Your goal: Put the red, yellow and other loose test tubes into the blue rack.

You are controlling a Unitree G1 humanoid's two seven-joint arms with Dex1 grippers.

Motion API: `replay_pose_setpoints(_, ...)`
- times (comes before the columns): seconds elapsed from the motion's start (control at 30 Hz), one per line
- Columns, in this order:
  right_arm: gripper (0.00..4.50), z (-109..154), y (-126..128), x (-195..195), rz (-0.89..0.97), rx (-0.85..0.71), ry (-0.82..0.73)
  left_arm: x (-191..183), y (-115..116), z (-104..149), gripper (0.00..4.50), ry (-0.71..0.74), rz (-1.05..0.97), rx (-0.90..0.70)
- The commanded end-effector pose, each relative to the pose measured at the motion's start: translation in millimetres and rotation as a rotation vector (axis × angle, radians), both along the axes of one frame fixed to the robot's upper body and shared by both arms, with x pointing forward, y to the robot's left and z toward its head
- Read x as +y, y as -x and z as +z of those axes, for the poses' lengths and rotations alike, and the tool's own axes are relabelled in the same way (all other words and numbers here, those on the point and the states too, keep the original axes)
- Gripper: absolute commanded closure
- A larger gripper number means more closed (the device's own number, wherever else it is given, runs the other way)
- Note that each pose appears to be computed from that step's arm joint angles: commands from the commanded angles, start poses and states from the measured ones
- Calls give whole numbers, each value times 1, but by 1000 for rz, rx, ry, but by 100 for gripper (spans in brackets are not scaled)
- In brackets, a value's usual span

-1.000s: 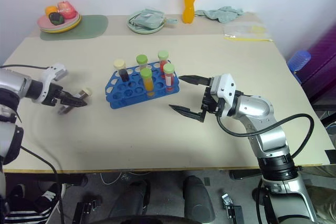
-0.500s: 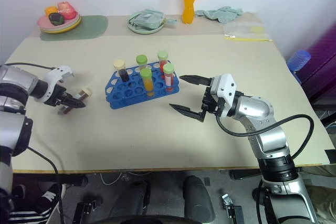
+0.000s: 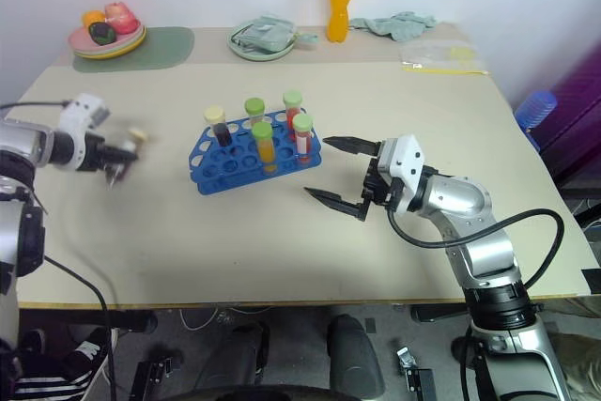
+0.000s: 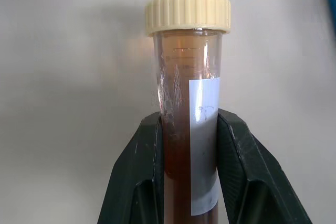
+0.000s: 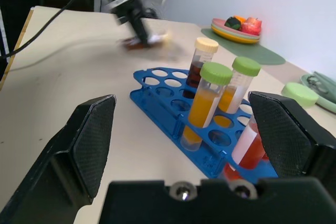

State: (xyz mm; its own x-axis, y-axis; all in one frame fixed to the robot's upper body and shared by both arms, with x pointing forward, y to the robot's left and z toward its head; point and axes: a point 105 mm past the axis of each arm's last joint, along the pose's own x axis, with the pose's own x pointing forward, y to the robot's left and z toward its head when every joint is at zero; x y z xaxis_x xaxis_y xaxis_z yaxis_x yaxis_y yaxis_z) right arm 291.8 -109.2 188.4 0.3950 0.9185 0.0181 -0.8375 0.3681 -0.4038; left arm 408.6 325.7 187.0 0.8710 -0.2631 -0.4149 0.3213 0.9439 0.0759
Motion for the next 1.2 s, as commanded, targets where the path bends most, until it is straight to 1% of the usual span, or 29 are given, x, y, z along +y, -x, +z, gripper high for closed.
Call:
replay_pose_setpoints(0.03,0,13,1,-5,-10,-58,0,-15,8,78,373,104,-51,-560)
replay_pose_setpoints(0.1,0,15,-1,-5,-8,-62,1,-30,28,85,373,116,-63,-742)
replay_pose_setpoints(0.13,0,15,-2,-5,-8,-63,1,-34,36,87,373,134,-47,-800)
replay_pose_setpoints(0.23,0,17,-5,-5,-3,-65,3,-74,69,74,373,85,-137,-890)
replay_pose_setpoints(0.27,0,18,-6,-5,-2,-66,4,-84,76,70,373,85,-161,-898)
replay_pose_setpoints(0.33,0,18,-8,-7,-1,-68,11,-99,83,60,373,36,-169,-929)
replay_pose_setpoints(0.4,0,17,-9,-8,-2,-68,16,-111,84,46,373,2,-155,-941)
replay_pose_setpoints(0.47,0,17,-10,-9,-3,-69,19,-117,83,42,373,29,-145,-958)
replay_pose_setpoints(0.53,0,18,-10,-11,-6,-72,21,-133,79,34,373,26,-159,-952)
replay_pose_setpoints(0.57,0,18,-9,-11,-10,-73,22,-146,76,26,373,15,-178,-945)
replay_pose_setpoints(0.63,0,19,-9,-13,-17,-76,22,-163,69,10,373,-51,-182,-954)
replay_pose_setpoints(0.8,0,20,-5,-14,-29,-81,26,-191,64,-13,373,-23,-241,-939)
replay_pose_setpoints(1.07,0,20,-2,-17,-56,-90,30,-206,57,-38,373,34,-268,-870)
replay_pose_setpoints(1.2,0,21,-2,-18,-61,-95,31,-207,55,-49,373,13,-241,-831)
